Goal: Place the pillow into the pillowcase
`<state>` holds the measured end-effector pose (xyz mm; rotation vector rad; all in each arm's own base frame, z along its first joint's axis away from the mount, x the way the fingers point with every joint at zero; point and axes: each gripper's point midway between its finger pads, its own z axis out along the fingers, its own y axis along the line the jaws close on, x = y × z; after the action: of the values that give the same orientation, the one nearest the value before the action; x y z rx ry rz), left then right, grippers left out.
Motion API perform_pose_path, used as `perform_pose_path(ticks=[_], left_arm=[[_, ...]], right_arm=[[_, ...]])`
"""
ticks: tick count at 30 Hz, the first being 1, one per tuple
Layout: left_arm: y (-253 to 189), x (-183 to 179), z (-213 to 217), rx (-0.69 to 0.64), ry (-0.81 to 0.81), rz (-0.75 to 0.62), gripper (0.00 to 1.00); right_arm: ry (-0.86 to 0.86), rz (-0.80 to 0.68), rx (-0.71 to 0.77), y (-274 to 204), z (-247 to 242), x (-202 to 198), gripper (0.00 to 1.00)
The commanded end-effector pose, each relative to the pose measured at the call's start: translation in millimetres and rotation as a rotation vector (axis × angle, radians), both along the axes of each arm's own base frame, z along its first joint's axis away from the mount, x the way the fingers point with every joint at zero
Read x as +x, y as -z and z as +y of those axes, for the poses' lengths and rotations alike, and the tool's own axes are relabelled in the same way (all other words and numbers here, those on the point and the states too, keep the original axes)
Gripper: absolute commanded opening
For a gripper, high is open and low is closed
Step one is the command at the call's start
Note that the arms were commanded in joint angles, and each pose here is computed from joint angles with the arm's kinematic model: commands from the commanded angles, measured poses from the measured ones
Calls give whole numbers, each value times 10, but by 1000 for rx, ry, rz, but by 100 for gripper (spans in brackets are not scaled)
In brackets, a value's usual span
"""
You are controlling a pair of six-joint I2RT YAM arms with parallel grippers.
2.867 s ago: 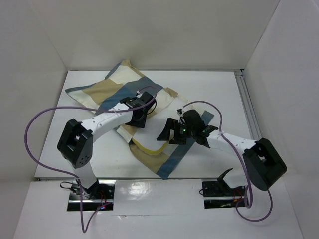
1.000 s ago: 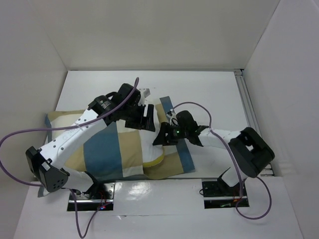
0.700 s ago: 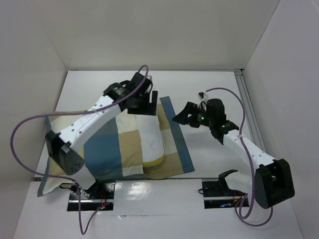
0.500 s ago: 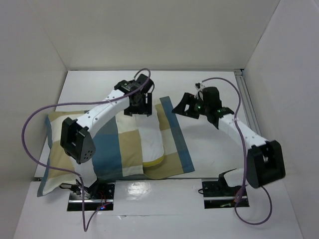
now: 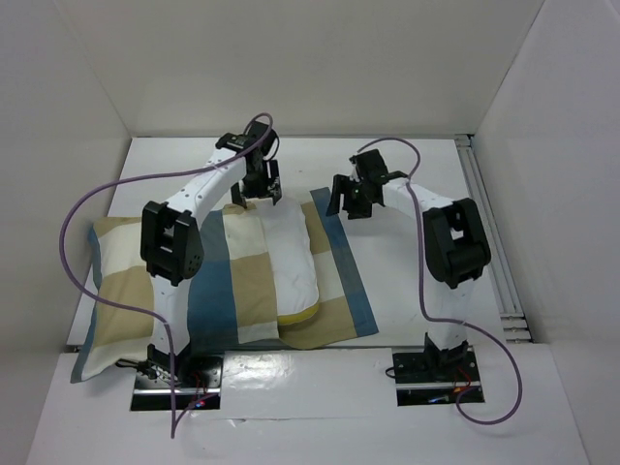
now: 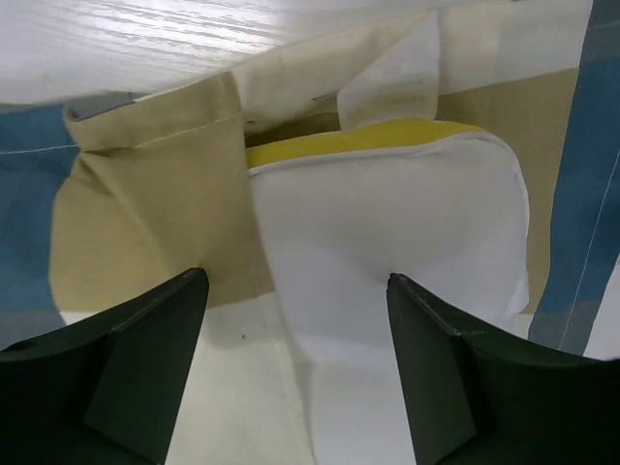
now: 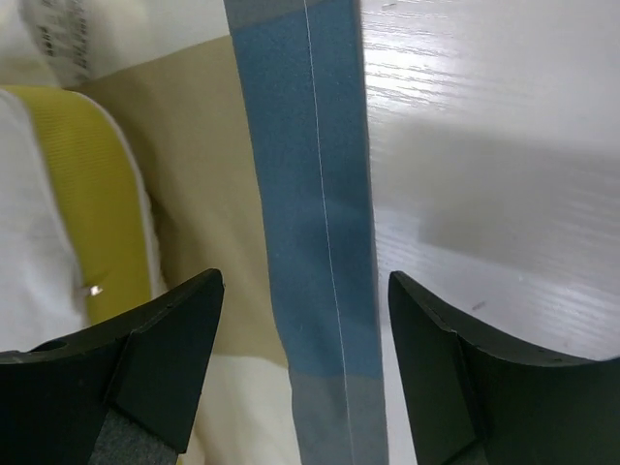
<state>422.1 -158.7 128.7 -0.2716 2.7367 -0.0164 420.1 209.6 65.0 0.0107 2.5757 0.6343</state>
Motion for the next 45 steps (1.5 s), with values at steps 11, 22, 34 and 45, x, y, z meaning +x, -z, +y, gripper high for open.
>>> perform_pose_path(ticks=[11,22,34,45], left_arm=[[180,-253,175,-8,11,135,87],[-199,-57,-74,-66,123,42,81],[-236,-329,-319,-23,180,72,84],[-186,-745,-506,-30,240,153,90]], right_arm=[[-134,42,-163,430,436,38,59],[-20,-21,-143,166,250,49,51],[-75,54,-235,340,42,-138,90],[-221,78,-245,586,534,-366,69]])
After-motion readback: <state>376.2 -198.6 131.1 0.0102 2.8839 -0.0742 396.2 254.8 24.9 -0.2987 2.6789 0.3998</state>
